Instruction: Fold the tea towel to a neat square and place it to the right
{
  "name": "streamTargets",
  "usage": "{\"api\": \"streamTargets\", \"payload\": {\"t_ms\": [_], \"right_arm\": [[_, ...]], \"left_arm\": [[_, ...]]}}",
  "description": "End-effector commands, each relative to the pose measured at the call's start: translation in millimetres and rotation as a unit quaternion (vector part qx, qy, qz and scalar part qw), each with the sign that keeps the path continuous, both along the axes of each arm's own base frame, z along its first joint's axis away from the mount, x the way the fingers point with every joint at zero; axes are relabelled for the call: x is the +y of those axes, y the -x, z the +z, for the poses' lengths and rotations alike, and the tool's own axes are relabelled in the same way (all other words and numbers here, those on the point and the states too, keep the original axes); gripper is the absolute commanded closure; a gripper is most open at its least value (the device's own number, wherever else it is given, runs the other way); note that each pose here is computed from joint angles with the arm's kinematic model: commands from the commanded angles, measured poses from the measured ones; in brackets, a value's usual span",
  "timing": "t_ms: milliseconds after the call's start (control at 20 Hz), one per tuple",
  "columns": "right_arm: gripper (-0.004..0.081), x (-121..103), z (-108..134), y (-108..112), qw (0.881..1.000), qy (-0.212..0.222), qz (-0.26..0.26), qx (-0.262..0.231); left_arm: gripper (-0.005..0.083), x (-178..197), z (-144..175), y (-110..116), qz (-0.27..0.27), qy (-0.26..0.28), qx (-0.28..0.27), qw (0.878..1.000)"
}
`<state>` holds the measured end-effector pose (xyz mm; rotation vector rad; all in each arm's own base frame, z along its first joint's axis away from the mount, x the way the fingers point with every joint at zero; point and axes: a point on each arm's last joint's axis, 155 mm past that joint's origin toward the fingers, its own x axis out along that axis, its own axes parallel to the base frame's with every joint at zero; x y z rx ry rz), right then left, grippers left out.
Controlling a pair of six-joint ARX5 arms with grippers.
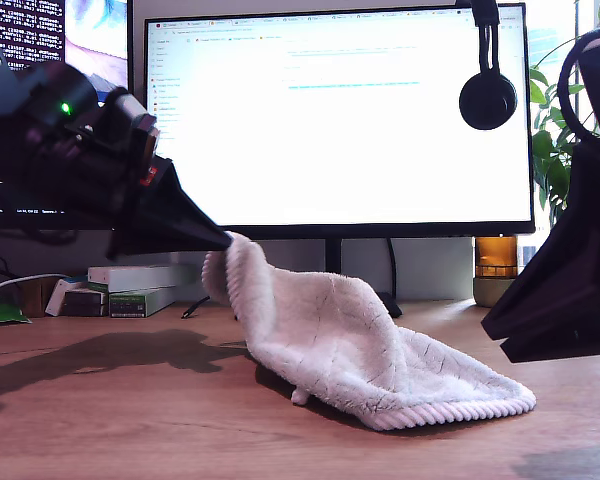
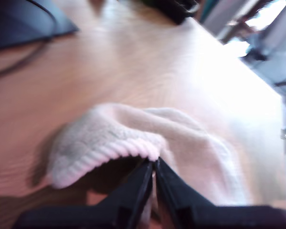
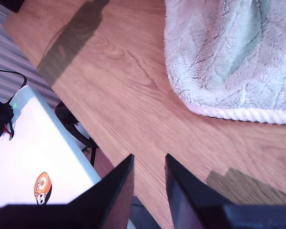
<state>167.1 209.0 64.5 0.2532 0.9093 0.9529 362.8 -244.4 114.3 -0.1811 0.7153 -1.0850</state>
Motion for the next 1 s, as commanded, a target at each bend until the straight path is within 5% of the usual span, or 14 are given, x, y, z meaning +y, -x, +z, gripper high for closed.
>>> {"api": "streamTargets", "payload": {"t_ms": [0, 250, 400, 600, 800, 950], "right_arm": [[0.0588, 3.5, 7.6, -3.2, 1.000, -0.006, 0.003, -0.010], [0.0553, 3.8, 8.5, -4.4, 1.000, -0.007, 0.003, -0.013], [0.0553, 4.1, 8.6, -4.2, 1.000, -0.007, 0.003, -0.014], [0.0553, 4.8, 8.6, -3.4, 1.000, -0.007, 0.005, -0.014], [0.0553, 3.7, 7.8, -4.9, 1.000, -0.003, 0.001, -0.016], [0.0553, -2.4, 4.0, -14.0, 0.999, 0.015, -0.021, -0.028]], "left_arm": [[0.0793, 6.8, -4.0, 1.8, 0.007, -0.024, -0.011, 1.000], [0.0775, 11.2, -28.4, 17.4, -0.006, -0.083, 0.003, 0.996], [0.0530, 15.8, -35.9, 11.9, 0.011, -0.114, -0.006, 0.993], [0.0461, 26.1, -45.4, 5.2, 0.021, -0.160, -0.030, 0.986], [0.0565, 42.1, -63.5, 16.0, 0.020, -0.211, -0.007, 0.977], [0.0770, 44.8, -67.9, 26.9, 0.003, -0.226, 0.001, 0.974]]}}
